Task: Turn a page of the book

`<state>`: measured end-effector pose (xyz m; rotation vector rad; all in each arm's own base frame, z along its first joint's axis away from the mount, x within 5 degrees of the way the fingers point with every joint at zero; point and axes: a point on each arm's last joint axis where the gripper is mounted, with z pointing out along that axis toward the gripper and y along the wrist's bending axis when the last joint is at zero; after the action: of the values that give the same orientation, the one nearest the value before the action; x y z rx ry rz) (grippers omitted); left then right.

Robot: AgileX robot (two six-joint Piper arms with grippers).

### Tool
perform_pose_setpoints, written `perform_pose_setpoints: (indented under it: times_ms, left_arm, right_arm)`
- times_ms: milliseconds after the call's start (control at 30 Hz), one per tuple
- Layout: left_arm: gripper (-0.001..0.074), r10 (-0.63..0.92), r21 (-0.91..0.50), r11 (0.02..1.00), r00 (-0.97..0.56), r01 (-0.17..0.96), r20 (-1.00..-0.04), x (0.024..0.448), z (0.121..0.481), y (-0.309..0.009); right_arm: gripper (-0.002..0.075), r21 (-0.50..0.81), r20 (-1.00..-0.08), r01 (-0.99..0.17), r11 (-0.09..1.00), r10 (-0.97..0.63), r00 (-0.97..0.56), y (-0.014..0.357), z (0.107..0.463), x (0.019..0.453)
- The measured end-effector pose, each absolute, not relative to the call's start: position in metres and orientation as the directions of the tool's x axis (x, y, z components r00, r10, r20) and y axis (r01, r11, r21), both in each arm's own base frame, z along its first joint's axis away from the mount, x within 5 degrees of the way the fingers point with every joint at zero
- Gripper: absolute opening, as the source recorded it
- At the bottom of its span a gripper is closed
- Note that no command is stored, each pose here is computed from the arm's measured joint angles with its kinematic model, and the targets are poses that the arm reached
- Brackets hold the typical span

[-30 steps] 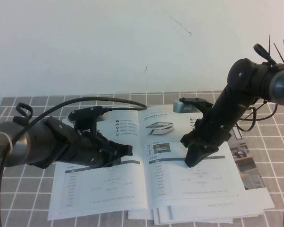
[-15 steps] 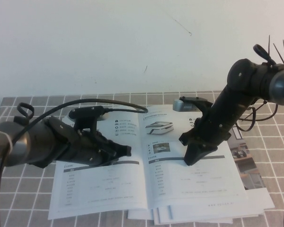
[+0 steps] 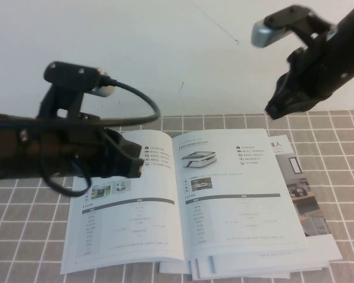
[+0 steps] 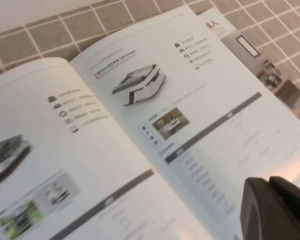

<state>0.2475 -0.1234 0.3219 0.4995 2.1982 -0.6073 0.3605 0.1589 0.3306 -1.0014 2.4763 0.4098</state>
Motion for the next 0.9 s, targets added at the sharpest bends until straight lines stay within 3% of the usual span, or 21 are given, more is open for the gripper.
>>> perform_pose_setpoints:
  times_ms: [133,233,467,667,900]
  left_arm:
    - [-0.0004,0.204,-0.152,0.847,-0.577,0.509,-0.791,0.206,0.354,-0.099]
    - [-0.0004,0.186,-0.074,0.906,-0.550,0.417,-0.814,0.178,0.371,-0.076]
    - [-0.0004,0.084,-0.023,0.966,-0.393,0.259,-0.916,0.103,0.376,-0.031]
    - [-0.0004,0.046,-0.029,0.970,-0.299,0.242,-0.953,0.054,0.343,-0.011]
    - [-0.0004,0.007,-0.033,0.966,-0.154,0.255,-0.988,0.030,0.308,-0.002]
  right_arm:
    - [-0.0001,-0.052,-0.525,-0.705,0.708,-0.619,-0.584,0.135,0.383,0.325]
    - [-0.0001,-0.137,-0.549,-0.674,0.726,-0.622,-0.558,0.117,0.416,0.296]
    - [-0.0001,-0.223,-0.622,-0.594,0.773,-0.582,-0.524,0.084,0.438,0.225]
    - [-0.0001,-0.228,-0.681,-0.542,0.809,-0.531,-0.505,0.061,0.402,0.167]
    - [-0.0001,-0.242,-0.733,-0.438,0.866,-0.459,-0.502,0.034,0.339,0.111]
